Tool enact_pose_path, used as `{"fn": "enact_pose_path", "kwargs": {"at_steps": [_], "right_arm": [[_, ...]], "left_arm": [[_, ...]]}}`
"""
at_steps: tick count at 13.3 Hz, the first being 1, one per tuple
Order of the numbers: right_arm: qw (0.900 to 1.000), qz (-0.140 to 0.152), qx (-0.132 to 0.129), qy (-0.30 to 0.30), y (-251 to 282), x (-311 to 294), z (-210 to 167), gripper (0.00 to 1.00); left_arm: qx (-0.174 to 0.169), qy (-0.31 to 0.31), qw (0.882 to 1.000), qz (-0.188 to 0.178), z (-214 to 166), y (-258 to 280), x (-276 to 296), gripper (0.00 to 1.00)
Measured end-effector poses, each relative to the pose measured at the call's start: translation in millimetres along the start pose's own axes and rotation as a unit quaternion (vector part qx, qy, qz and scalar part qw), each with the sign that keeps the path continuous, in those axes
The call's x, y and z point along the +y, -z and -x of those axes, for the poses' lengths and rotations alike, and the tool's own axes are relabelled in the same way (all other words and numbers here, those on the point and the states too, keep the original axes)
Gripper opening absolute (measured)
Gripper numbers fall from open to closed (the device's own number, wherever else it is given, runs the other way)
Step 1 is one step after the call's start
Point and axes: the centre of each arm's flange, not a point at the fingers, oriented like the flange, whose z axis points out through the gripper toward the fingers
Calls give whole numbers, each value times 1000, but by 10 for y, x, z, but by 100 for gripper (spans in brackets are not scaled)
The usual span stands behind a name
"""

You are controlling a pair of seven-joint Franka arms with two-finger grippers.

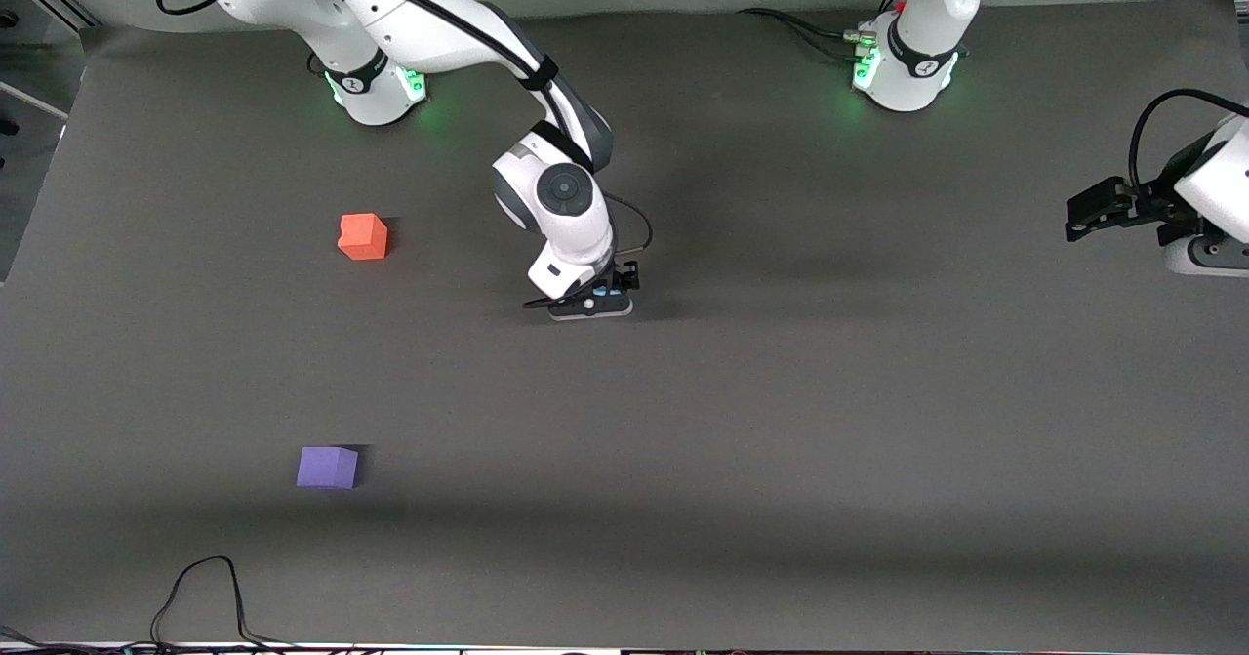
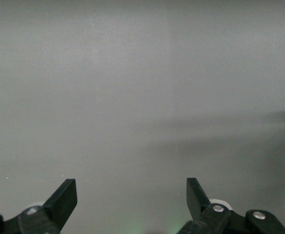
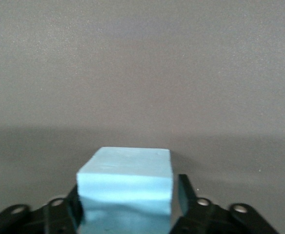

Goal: Place blue block between orange and purple blocks
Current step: 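Carry the blue block with the right gripper between orange and purple blocks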

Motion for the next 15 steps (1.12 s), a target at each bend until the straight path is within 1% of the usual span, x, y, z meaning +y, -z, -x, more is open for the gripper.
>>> {"fn": "enact_pose_path", "kwargs": {"at_steps": [1, 3, 5, 7, 8, 10, 11, 12, 13, 15], "right_arm": [[1000, -1, 2, 0, 25, -4, -8, 60], [1000, 0, 2, -4, 176, 22, -60, 59], [1000, 16, -8, -8, 611, 222, -225, 59], [999, 33, -17, -1, 1250, 721, -513, 59], [999, 38, -17, -6, 1579, 1093, -681, 59], [999, 36, -12, -35, 2097, 1817, -913, 59], [998, 34, -9, -48, 2234, 2110, -959, 59], [998, 34, -9, -52, 2248, 2387, -974, 59], [998, 36, -9, -47, 2151, 2680, -986, 59], [998, 44, 2, -33, 1705, 3339, -929, 59]], "left_arm": [[1, 0, 1000, 0, 3, 6, 4, 100], [1, -3, 1000, 0, 7, 16, 32, 100], [2, -8, 1000, 0, 5, 17, 84, 100], [1, -8, 1000, 0, 5, 17, 88, 100], [1, -8, 1000, 0, 6, 16, 85, 100], [1, -8, 1000, 0, 7, 15, 86, 100], [1, -8, 1000, 0, 7, 15, 84, 100], [1, -8, 1000, 0, 7, 14, 81, 100], [1, -7, 1000, 0, 8, 13, 76, 100], [0, -6, 1000, 0, 9, 9, 65, 100]]}}
